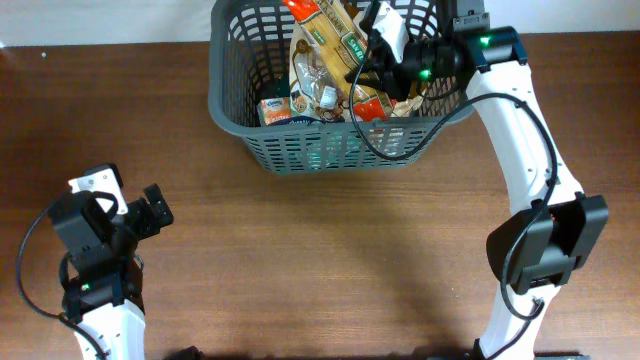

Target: Pack container

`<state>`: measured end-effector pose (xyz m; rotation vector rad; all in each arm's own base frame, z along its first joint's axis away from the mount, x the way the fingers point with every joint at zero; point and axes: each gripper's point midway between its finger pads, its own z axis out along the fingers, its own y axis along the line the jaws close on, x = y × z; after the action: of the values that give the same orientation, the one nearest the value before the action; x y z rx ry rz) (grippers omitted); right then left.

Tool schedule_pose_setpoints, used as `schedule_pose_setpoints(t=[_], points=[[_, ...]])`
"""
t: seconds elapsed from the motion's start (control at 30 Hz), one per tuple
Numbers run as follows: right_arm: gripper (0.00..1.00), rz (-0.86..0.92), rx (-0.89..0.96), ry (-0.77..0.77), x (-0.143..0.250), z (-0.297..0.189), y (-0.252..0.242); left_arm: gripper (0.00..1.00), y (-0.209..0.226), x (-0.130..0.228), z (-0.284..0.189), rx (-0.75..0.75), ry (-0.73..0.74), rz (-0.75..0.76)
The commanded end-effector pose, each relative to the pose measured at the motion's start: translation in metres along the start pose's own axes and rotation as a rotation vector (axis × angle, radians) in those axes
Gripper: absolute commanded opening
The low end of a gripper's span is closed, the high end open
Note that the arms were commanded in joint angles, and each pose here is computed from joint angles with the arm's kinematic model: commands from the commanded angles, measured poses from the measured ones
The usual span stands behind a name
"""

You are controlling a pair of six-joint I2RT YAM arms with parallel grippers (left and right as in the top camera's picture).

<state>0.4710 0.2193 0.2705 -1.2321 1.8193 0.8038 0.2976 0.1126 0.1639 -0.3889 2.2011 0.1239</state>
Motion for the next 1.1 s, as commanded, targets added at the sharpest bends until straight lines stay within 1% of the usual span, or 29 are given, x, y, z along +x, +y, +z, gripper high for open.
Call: schedule_pose_setpoints(t=[0.0,0.23,0.4,0.43,0.47,0.5,0.53,0.77,0.87,0.9,0.97,1.07], points=[[0.04,-0.088,0.102,0.037,-0.017,-0.024,-0.001,0.99,-0.004,0.003,0.002,0.018,0.006,-0.004],[0.04,-0.107,0.172,0.339,0.044,-0.035,-0.005,0.99,-0.004,0.003,0.002,0.018,0.006,-0.004],[0.04,-0.107,0.193,0.476,0.069,-0.046,-0.005,0.99,-0.004,0.003,0.002,0.018,0.007,-0.005],[0.14,-0.104,0.198,0.486,0.071,-0.047,-0.005,0.99,-0.004,0.003,0.002,0.018,0.007,-0.004],[0.45,-0.099,0.202,0.495,0.072,-0.048,-0.006,0.99,-0.004,0.003,0.002,0.018,0.007,-0.004],[0.91,-0.095,0.203,0.497,0.073,-0.048,-0.005,0.99,-0.004,0.003,0.002,0.018,0.007,-0.005],[0.99,-0.091,0.204,0.496,0.073,-0.048,-0.005,0.99,-0.004,0.003,0.002,0.018,0.007,-0.005],[0.99,-0.093,0.205,0.493,0.072,-0.048,-0.006,0.99,-0.004,0.003,0.002,0.018,0.007,-0.005],[0.99,-0.072,0.235,0.433,0.057,-0.046,-0.012,0.99,-0.004,0.003,0.002,0.018,0.007,-0.004],[0.99,-0.083,0.243,0.357,0.035,-0.047,-0.013,0.99,-0.004,0.003,0.002,0.018,0.007,-0.004],[0.99,-0.094,0.266,0.255,0.002,-0.053,-0.014,0.99,-0.004,0.003,0.002,0.018,0.006,-0.004],[0.99,-0.086,0.345,0.104,-0.054,-0.073,-0.017,0.99,-0.003,0.001,0.002,0.017,-0.002,-0.004]])
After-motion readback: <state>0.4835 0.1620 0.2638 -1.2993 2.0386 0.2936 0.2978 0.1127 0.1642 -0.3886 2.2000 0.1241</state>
